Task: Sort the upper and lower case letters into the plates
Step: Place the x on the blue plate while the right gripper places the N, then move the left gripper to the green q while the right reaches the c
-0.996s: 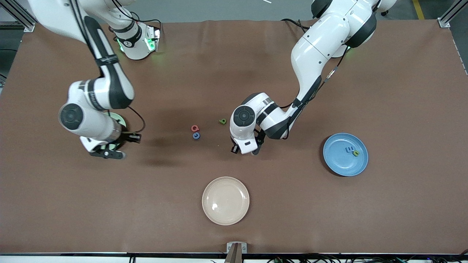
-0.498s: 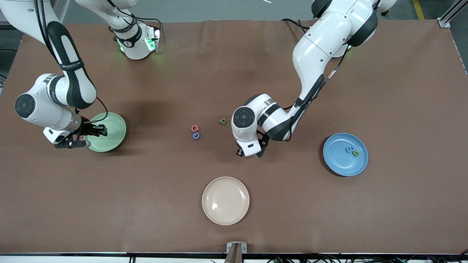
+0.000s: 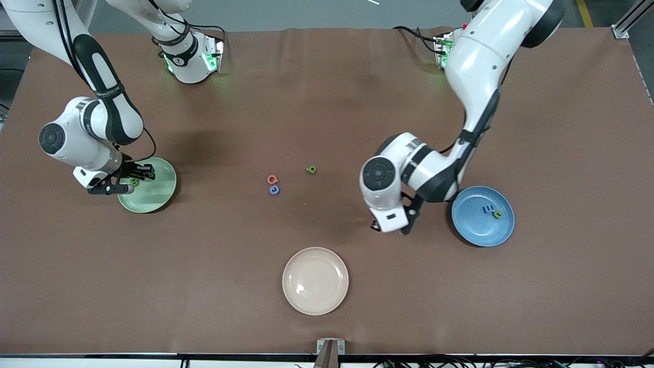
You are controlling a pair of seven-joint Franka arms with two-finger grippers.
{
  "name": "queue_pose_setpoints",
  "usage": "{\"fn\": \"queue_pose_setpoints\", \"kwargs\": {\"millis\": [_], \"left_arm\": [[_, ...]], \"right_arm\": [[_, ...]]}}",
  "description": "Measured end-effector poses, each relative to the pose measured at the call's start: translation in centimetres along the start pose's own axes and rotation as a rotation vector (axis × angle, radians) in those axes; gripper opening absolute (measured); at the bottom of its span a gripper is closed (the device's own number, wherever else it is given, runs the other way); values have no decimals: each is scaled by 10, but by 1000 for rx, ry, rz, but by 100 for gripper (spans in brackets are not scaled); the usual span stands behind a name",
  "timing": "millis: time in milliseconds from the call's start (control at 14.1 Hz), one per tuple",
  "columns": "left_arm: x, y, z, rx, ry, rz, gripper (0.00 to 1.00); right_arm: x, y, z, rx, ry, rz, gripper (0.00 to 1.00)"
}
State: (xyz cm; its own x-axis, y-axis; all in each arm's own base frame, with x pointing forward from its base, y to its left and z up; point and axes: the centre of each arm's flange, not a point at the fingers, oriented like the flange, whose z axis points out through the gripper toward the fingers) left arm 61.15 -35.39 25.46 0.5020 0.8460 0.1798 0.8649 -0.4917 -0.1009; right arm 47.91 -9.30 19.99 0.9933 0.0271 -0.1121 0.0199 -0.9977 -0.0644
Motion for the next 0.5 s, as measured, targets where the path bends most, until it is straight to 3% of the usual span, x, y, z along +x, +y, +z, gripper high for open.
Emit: {"fn": "queue_pose_setpoints", "kwargs": {"millis": [142,498], "left_arm": [[46,-23,-2,13,5,38,27],[154,-93,35,-42,-23,164,27]], "right_arm": [[-1,0,1,-3,9,1,34],[-5,0,5,-5,10,2,34]]}}
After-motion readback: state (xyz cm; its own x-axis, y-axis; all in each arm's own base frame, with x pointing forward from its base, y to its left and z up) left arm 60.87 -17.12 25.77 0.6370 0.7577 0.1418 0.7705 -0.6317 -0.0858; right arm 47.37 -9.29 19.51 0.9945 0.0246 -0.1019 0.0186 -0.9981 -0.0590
